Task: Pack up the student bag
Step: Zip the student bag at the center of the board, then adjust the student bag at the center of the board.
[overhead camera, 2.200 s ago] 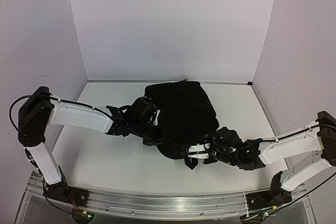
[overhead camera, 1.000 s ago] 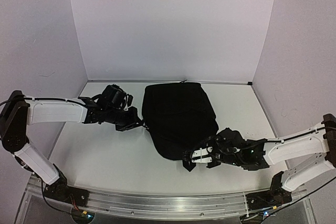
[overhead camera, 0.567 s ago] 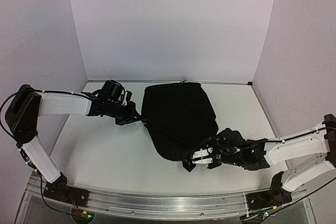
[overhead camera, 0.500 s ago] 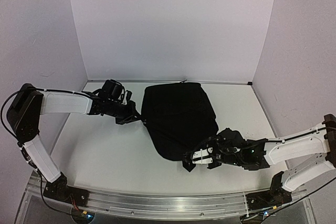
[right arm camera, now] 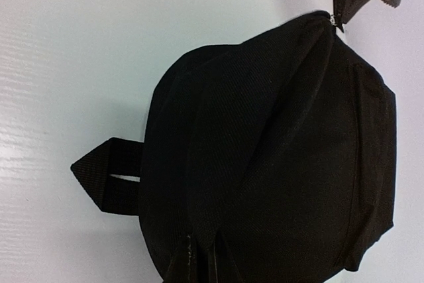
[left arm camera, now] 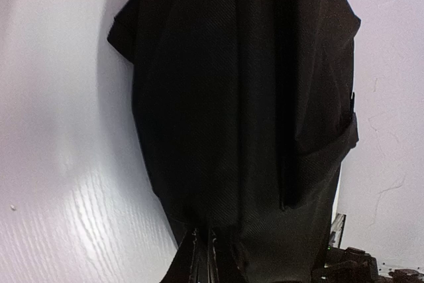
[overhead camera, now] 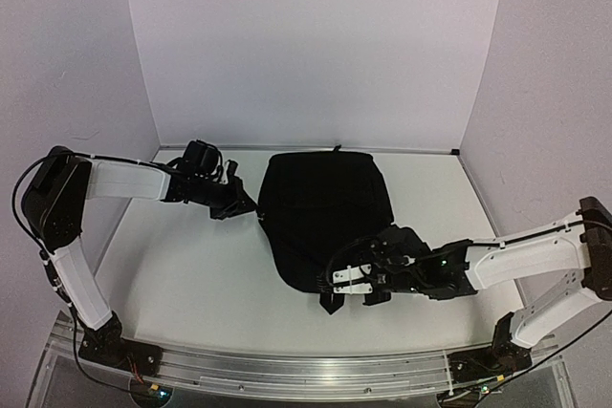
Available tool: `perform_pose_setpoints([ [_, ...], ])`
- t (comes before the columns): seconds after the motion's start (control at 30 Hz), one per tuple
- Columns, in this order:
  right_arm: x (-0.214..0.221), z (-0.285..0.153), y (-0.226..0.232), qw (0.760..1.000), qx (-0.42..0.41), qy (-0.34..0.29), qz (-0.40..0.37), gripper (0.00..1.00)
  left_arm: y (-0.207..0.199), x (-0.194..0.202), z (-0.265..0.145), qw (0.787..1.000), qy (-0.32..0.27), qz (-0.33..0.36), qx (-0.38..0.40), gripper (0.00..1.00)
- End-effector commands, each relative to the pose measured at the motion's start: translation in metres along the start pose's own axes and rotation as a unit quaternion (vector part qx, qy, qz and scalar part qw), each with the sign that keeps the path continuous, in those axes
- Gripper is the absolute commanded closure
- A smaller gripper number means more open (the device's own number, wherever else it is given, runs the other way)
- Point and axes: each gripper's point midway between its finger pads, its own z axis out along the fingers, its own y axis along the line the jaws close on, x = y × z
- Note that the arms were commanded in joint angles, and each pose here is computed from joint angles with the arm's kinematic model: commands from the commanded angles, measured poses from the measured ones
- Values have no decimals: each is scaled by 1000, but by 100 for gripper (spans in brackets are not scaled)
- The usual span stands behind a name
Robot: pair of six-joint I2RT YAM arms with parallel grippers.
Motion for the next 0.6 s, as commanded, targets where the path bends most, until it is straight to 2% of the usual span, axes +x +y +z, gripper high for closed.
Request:
perform_pose_setpoints([
  [0.0,-34,11,36,996,-93,-10,7,100,-13,-32,-33,997,-73,19,17,78],
  [0.07,-62,18,29,994,-99,-27,32,100,-16,-27,-44,997,-78,14,22,65],
  [0.1,-70,23,30,993,-109,-28,46,96,-17,-23,-48,997,-78,10,23,61],
  [0.23,-105,29,4,985,-130,-17,114,76,-21,-5,-68,996,-87,13,13,44],
  [0.27,-107,28,-4,984,-125,-14,124,69,-22,-1,-73,996,-90,12,11,40],
  [0.33,-111,18,-29,980,-114,-28,158,43,-25,12,-81,996,-93,8,15,33],
  [0.43,-103,-3,-88,960,-100,-59,255,15,-28,39,-82,997,-78,9,5,26],
  [0.57,-56,-13,-170,928,-50,-63,363,4,-26,82,-68,999,-40,7,-12,20],
])
